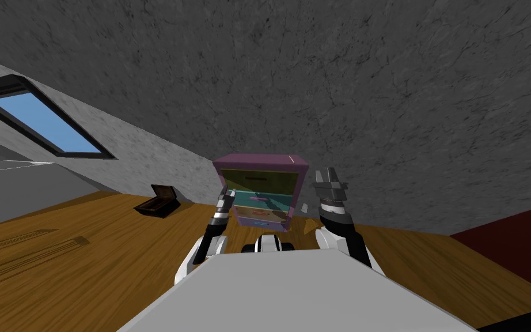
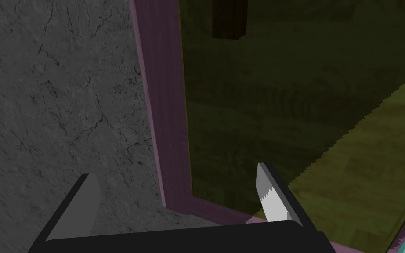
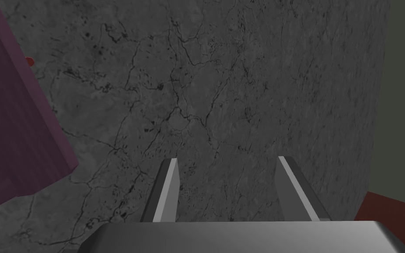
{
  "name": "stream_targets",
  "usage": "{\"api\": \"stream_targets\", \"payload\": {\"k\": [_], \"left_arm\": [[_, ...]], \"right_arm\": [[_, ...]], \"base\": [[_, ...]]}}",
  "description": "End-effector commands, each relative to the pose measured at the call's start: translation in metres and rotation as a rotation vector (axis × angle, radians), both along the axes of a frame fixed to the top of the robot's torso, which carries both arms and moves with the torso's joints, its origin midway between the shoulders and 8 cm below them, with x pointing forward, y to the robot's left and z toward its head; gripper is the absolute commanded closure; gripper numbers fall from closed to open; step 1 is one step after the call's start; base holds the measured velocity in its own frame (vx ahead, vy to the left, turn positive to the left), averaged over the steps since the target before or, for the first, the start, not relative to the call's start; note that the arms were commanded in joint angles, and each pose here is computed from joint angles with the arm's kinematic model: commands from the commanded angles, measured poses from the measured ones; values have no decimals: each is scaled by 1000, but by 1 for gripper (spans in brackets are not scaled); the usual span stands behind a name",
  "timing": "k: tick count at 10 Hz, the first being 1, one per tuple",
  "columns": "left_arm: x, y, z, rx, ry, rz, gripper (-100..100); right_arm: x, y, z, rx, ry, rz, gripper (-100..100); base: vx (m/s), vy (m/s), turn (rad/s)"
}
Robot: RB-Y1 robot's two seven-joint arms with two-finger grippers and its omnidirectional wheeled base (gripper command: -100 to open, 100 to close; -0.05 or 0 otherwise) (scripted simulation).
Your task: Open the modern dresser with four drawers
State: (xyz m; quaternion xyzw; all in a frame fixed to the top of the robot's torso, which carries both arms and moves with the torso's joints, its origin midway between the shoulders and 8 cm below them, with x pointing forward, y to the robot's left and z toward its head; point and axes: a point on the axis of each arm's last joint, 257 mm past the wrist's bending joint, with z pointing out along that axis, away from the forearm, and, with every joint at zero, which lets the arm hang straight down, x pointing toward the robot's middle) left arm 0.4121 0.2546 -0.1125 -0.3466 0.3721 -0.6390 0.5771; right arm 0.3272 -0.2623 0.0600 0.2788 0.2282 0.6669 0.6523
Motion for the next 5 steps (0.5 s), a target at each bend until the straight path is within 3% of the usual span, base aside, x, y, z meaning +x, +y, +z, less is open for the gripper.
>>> {"api": "stream_targets", "payload": {"k": [1, 5], "left_arm": [[2, 3, -29, 3, 48, 3, -100], [5, 4, -60, 5, 94, 5, -100]], "right_arm": [[0, 0, 0, 0, 0, 0, 0], [0, 0, 0, 0, 0, 0, 0]], "base": [[27, -4, -13], [18, -3, -22]]}}
